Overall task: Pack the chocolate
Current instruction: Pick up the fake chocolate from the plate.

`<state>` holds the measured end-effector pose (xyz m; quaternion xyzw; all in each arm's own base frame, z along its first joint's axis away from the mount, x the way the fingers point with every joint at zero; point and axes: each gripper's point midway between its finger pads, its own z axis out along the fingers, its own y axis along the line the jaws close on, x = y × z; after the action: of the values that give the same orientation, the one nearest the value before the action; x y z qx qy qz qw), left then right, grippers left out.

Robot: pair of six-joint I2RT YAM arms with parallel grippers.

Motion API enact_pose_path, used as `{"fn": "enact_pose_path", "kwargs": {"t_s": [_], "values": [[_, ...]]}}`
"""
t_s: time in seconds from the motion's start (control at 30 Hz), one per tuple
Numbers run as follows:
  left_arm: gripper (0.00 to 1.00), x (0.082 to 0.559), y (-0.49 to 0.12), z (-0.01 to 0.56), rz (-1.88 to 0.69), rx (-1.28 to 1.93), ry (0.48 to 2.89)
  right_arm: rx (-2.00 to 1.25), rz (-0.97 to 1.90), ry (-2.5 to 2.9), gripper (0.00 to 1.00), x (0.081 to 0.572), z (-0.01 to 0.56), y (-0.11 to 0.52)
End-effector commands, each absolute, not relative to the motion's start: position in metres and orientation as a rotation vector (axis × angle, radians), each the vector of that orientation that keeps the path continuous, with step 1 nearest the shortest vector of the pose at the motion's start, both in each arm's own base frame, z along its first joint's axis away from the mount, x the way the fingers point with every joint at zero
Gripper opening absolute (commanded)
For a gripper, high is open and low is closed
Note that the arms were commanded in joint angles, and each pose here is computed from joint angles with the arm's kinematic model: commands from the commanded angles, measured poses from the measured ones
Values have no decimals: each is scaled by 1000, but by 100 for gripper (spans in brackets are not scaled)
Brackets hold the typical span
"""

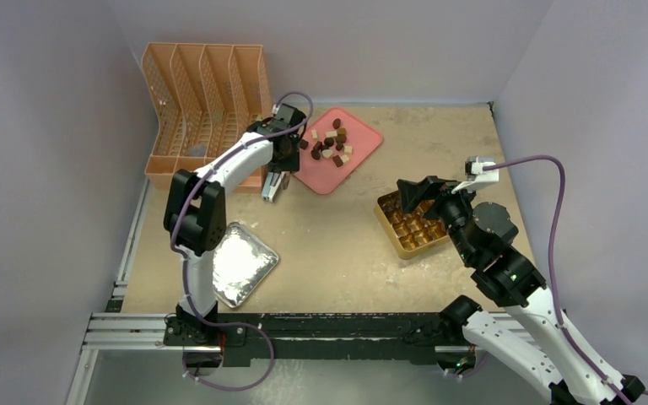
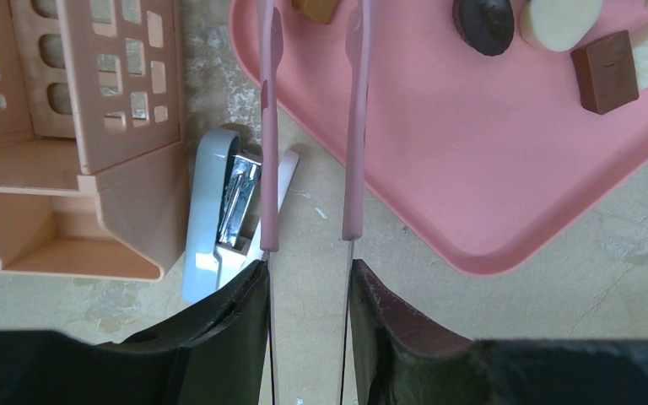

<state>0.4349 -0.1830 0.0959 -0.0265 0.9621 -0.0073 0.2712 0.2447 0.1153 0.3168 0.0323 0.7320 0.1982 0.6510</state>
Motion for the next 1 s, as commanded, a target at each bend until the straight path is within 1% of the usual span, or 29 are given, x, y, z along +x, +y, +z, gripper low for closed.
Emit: {"fn": "enact_pose_path", "kwargs": {"t_s": [0.0,0.13,0.33,0.47,0.77,0.97], "values": [[36,453,-192,112,-81,-56,2530,85,475,1583,99,247,342,116],[35,454,-193,110,-89,-53,2532,81,474,1586,98,248,342,116],[27,455,-195,117,-102,-45,2527,82,475,1583,98,248,343,116],[23,452,-194,126,-111,-45,2517,84,482,1582,98,247,343,116],[21,438,-195,152,-180,-48,2488,94,486,1585,98,246,342,116],[20,425,-205,169,-288,-16,2468,106,486,1580,98,244,343,113]]}}
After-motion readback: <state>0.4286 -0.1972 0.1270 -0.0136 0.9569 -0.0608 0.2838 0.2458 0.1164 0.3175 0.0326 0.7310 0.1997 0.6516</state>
